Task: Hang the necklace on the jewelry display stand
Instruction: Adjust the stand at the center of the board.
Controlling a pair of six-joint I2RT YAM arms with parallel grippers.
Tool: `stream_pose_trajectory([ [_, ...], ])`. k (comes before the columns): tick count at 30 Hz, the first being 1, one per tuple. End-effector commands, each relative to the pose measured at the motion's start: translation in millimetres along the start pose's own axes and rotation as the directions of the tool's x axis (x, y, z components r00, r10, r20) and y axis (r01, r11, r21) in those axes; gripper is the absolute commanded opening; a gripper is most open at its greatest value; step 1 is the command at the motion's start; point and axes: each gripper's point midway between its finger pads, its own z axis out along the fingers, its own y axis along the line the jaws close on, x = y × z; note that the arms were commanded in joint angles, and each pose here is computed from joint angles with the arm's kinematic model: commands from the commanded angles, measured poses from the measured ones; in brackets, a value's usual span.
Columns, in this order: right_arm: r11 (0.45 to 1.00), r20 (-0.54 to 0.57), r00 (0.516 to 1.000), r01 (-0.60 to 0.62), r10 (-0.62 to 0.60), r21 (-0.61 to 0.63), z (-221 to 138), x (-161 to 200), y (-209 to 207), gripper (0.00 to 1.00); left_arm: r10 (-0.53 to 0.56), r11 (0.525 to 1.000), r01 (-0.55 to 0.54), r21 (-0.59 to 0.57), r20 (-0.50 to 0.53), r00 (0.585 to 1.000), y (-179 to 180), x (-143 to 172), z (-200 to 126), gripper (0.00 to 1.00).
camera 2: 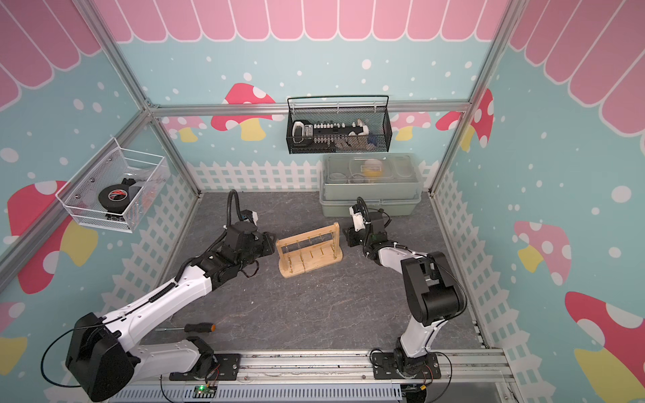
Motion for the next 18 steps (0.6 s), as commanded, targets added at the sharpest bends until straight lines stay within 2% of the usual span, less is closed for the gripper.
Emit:
stream_pose_trajectory([
  [1, 0.993, 0.034, 0.998, 0.053, -0.05, -0.106, 4, -11, 18, 0.34, -0.034, 0.997, 0.022, -0.072, -0.173, 0.984, 32, 51, 15, 0.38],
  [7, 0.987, 0.014, 0.998, 0.06, -0.058, -0.151, 8, -6, 24, 0.33, -0.037, 0.997, 0.025, -0.071, -0.168, 0.985, 36, 54, 11, 0.38],
  [13, 0.978, 0.017, 0.999, 0.051, -0.049, -0.204, 1, -1, 37, 0.33, -0.05, 0.997, 0.036, -0.074, -0.187, 0.981, 34, 58, 24, 0.38],
  [18, 0.976, 0.006, 0.999, 0.039, -0.038, -0.214, -9, 9, 43, 0.32, -0.072, 0.991, 0.055, -0.12, -0.149, 0.986, 44, 51, 20, 0.38],
])
